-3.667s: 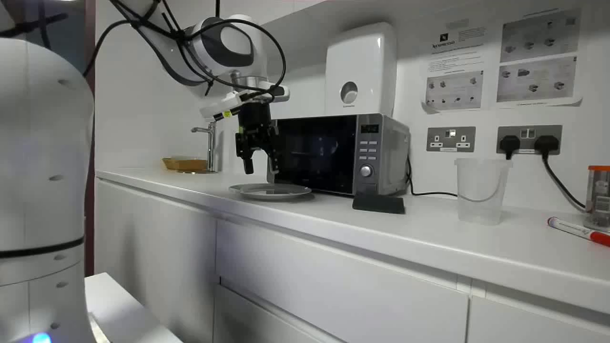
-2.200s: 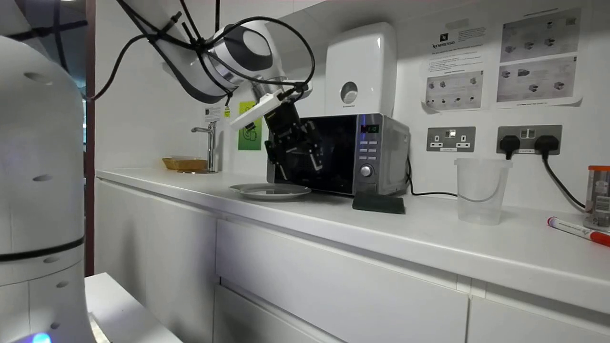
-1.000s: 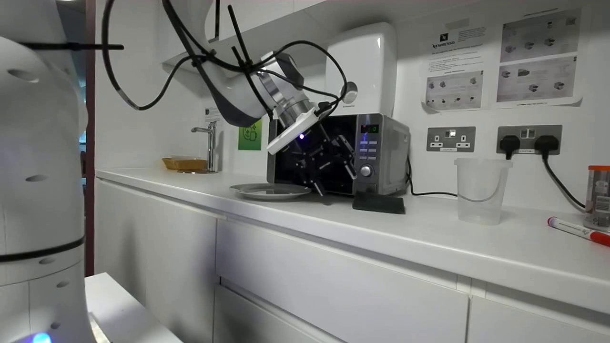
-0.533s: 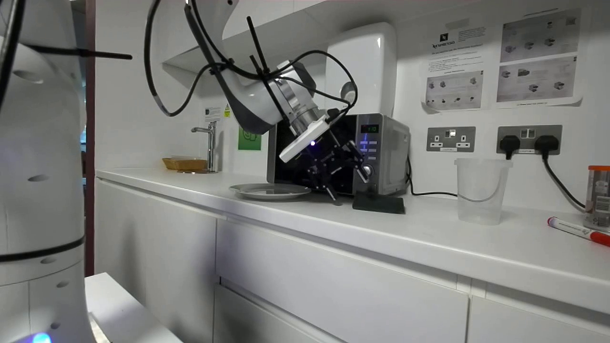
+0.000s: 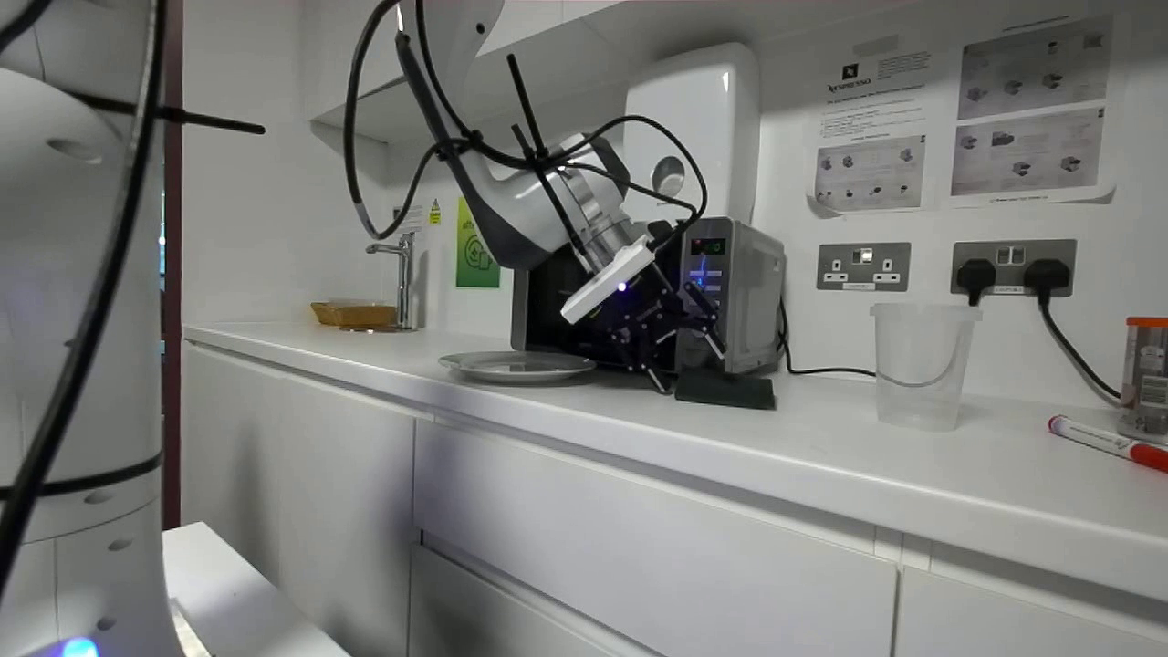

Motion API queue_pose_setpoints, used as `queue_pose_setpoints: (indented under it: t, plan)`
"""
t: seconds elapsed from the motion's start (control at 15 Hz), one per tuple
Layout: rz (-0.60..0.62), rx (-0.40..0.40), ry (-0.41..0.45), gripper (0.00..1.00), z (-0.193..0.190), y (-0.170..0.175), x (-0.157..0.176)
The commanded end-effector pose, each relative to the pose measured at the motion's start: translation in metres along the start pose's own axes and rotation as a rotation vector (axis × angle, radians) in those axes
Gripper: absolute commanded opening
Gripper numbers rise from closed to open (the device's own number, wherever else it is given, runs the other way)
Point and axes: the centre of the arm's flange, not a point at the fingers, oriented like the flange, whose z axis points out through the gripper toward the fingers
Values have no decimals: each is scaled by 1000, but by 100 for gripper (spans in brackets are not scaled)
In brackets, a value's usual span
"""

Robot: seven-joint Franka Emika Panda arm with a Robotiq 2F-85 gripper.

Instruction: Pick up an object from the table

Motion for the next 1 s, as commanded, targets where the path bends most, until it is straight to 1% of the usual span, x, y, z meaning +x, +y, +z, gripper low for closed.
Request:
queue_pose_setpoints:
  t: [0.0, 0.33, 0.67, 0.73, 0.8, 0.87, 0.93]
  plan:
    - [10, -32, 9, 100, 8, -3, 15]
    - [6, -43, 11, 100, 13, -1, 20]
    - [0, -67, 3, 100, 22, 9, 18]
    - [-1, -71, 3, 99, 23, 11, 18]
    - [-1, -73, 0, 74, 24, 12, 17]
    - [-2, -76, -1, 73, 25, 13, 16]
    - [-3, -79, -1, 68, 25, 14, 16]
